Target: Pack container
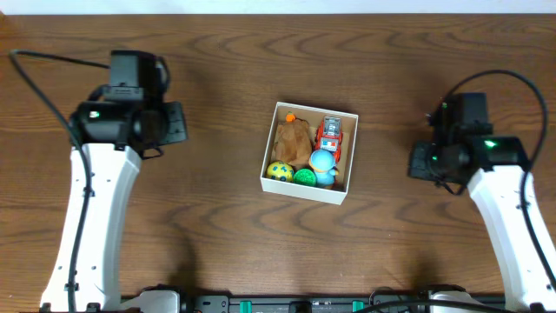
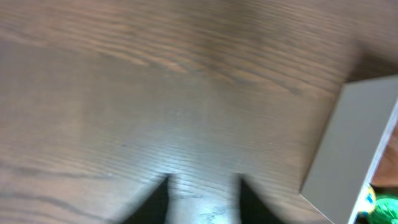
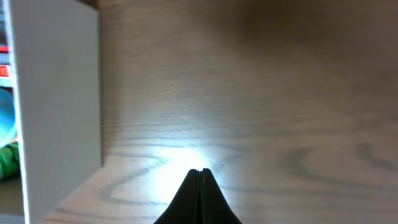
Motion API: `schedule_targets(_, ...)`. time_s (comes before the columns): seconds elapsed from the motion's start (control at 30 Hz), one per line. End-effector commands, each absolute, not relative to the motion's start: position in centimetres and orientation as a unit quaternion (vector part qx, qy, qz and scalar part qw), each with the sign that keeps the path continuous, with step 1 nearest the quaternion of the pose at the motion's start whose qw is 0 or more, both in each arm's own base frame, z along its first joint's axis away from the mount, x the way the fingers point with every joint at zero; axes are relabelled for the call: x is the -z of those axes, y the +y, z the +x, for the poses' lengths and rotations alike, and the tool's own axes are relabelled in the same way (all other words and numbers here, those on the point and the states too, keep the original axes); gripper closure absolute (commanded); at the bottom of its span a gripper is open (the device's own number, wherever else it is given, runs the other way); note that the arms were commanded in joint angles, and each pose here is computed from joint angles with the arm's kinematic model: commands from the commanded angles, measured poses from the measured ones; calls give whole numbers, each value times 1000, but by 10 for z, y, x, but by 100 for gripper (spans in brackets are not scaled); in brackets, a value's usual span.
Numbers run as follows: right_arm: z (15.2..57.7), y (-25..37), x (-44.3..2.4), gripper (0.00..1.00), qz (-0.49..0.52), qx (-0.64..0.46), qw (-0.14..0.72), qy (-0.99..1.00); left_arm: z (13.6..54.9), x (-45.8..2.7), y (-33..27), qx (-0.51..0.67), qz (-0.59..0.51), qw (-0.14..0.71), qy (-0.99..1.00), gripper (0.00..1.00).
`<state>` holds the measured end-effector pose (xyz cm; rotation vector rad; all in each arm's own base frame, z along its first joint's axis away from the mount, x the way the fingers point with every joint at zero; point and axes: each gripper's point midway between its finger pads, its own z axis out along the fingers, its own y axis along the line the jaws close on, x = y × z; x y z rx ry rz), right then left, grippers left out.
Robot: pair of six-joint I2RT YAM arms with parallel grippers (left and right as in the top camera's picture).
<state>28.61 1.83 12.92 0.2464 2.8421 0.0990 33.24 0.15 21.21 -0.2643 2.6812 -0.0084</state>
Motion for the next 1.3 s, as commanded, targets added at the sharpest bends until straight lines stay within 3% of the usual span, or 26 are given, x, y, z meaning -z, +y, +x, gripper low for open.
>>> schedule_targets(0.0,294,41,-106,99,72,-40,115,990,331,-211,14,27,-127,215,968,89)
schedule_targets(0.27,342,84,-54,99,27,-63,129,989,330,-211,25,24,-145,216,965,89)
schedule_targets(0.53,381,127,-33,99,-1,-146,171,974,330,-210,25,24,-145,216,965,89)
schedule_targets(0.87,435,143,-62,97,-17,-182,291,939,330,-211,25,24,-144,216,965,89)
schedule_targets(1.27,434,170,-77,94,-62,-253,298,918,330,-211,25,24,-144,216,965,89)
